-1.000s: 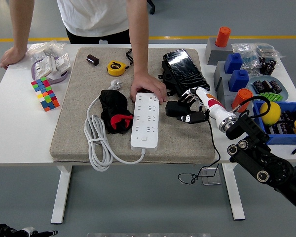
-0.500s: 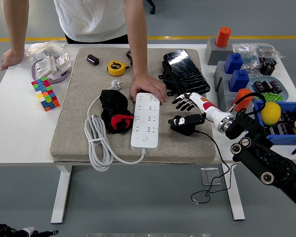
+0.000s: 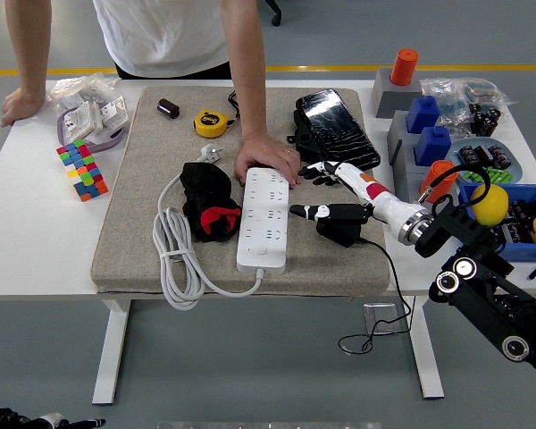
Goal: Pull the plug out and thorw away
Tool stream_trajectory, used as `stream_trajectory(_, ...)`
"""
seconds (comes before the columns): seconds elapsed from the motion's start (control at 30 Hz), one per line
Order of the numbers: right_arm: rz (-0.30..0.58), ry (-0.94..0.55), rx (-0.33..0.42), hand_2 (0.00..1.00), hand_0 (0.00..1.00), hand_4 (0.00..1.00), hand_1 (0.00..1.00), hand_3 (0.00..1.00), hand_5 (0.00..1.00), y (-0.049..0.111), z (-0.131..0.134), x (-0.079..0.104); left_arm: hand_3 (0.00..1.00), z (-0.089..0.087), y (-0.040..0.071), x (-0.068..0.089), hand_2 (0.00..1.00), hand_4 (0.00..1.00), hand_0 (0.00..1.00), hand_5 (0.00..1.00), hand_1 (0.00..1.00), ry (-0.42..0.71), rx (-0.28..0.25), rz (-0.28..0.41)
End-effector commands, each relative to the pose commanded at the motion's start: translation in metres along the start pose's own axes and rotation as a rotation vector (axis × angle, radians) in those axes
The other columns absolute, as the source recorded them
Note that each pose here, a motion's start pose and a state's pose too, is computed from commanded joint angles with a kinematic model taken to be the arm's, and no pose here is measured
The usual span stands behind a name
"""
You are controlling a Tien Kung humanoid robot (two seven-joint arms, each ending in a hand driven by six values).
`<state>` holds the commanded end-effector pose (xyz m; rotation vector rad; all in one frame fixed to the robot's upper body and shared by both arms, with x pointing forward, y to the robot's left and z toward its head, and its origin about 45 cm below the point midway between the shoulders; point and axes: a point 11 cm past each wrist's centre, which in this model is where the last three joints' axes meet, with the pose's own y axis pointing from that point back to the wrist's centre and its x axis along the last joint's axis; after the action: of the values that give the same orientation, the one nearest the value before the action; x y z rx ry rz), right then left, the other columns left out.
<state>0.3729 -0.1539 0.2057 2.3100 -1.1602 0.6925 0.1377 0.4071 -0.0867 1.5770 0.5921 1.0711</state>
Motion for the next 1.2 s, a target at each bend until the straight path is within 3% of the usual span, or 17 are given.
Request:
stream_trajectory(0.03,-0.029,0.002,-0.004,0.310,0.158,0.980,0.188,0.674,0.271,0.004,-0.002,-0.003,0.670,0.000,0.000,0.000,0.691,0.836,0.531,0.706,0.664,0.000,-0.001,0.000)
stream_trajectory(0.2,-0.150,0.022,-0.005,0.310,0.158,0.980,0.188,0.674,0.271,0.016,-0.011,-0.024,0.670,0.000,0.000,0.000,0.691,0.836,0.531,0.706,0.664,-0.001,-0.002,0.000)
stream_trajectory(0.23,-0.165,0.028,-0.006,0.157,0.002,0.628,0.018,0.664,0.021,0.017,-0.012,-0.027,0.669,0.000,0.000,-0.001,0.691,0.835,0.530,0.705,0.664,0.000,-0.002,0.000)
stream_trajectory(0.43,-0.271,0.049,-0.032,0.133,0.002,0.610,0.003,0.677,0.002,0.015,-0.011,-0.053,0.669,0.001,0.000,-0.001,0.691,0.835,0.531,0.705,0.665,-0.001,-0.004,-0.002)
stream_trajectory(0.7,-0.339,0.091,-0.043,0.130,0.002,0.626,0.002,0.711,0.002,0.005,-0.013,-0.070,0.669,0.002,0.000,0.000,0.691,0.835,0.531,0.705,0.665,-0.001,-0.004,0.000)
stream_trajectory(0.8,-0.356,0.102,-0.050,0.130,0.002,0.626,0.002,0.711,0.002,0.000,-0.013,-0.074,0.669,0.002,0.000,0.000,0.691,0.835,0.531,0.705,0.665,-0.002,-0.003,0.000)
stream_trajectory(0.83,-0.362,0.105,-0.053,0.125,0.002,0.650,0.002,0.813,0.002,-0.001,-0.014,-0.076,0.669,0.002,0.000,0.000,0.691,0.835,0.531,0.705,0.664,-0.003,-0.003,0.000)
stream_trajectory(1.2,-0.363,0.121,-0.064,0.123,0.002,0.653,0.002,0.834,0.002,-0.017,-0.016,-0.078,0.670,0.001,0.001,0.002,0.691,0.835,0.531,0.705,0.664,-0.014,0.001,0.001)
